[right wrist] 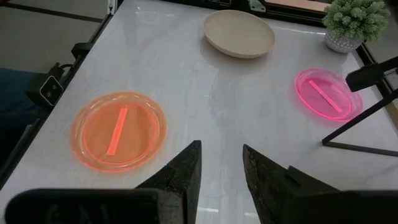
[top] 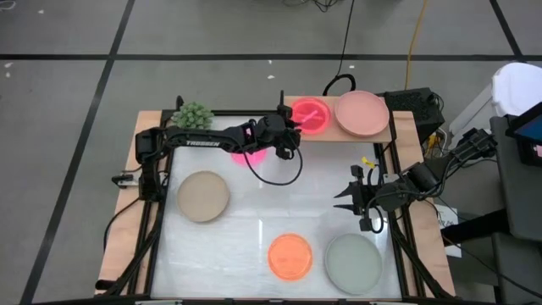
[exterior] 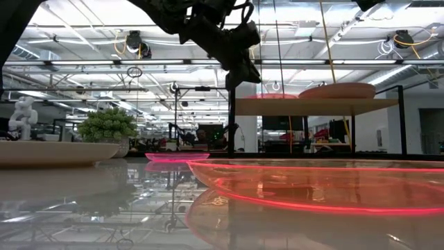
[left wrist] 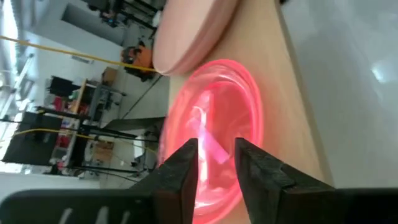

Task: Place and stack plates onto a shelf
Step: Stack the gray plate on top of the light pink plate on the shelf

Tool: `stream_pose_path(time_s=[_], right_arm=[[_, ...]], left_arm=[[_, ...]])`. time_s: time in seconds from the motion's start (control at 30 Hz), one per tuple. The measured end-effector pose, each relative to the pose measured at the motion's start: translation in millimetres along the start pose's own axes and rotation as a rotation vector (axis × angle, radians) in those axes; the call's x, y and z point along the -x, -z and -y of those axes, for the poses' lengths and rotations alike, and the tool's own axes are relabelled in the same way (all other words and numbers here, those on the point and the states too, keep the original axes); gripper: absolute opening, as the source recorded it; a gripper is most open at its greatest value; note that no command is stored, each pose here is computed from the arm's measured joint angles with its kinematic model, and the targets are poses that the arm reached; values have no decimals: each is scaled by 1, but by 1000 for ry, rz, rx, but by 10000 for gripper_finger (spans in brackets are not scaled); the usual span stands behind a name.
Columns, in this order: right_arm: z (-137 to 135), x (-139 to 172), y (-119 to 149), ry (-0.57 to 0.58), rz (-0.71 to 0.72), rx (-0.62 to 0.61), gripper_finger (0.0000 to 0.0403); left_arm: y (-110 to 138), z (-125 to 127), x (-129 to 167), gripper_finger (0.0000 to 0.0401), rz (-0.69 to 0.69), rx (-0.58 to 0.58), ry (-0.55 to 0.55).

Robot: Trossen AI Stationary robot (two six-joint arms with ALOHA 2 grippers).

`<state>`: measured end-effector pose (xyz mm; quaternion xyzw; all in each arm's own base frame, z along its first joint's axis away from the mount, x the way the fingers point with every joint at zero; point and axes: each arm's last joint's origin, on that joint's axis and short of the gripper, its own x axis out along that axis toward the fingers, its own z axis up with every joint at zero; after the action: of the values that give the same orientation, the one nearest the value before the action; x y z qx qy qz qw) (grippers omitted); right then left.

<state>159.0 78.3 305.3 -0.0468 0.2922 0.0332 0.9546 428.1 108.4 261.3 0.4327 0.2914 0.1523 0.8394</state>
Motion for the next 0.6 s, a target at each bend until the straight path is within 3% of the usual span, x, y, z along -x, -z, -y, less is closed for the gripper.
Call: stream_pose_path(time_s=[0.3,0.47,0.6], right_arm=[[0,0,0,0,-2,-5,100],[0,0,2,3,-14,-30,100],[0,-3,5,6,-21,-44,100]], left_arm=[[-23,-3,28,120,-28,67,-61],[-32,-6,58,120,-53,194,9],[-35,-4,83,120,-74,292,128]])
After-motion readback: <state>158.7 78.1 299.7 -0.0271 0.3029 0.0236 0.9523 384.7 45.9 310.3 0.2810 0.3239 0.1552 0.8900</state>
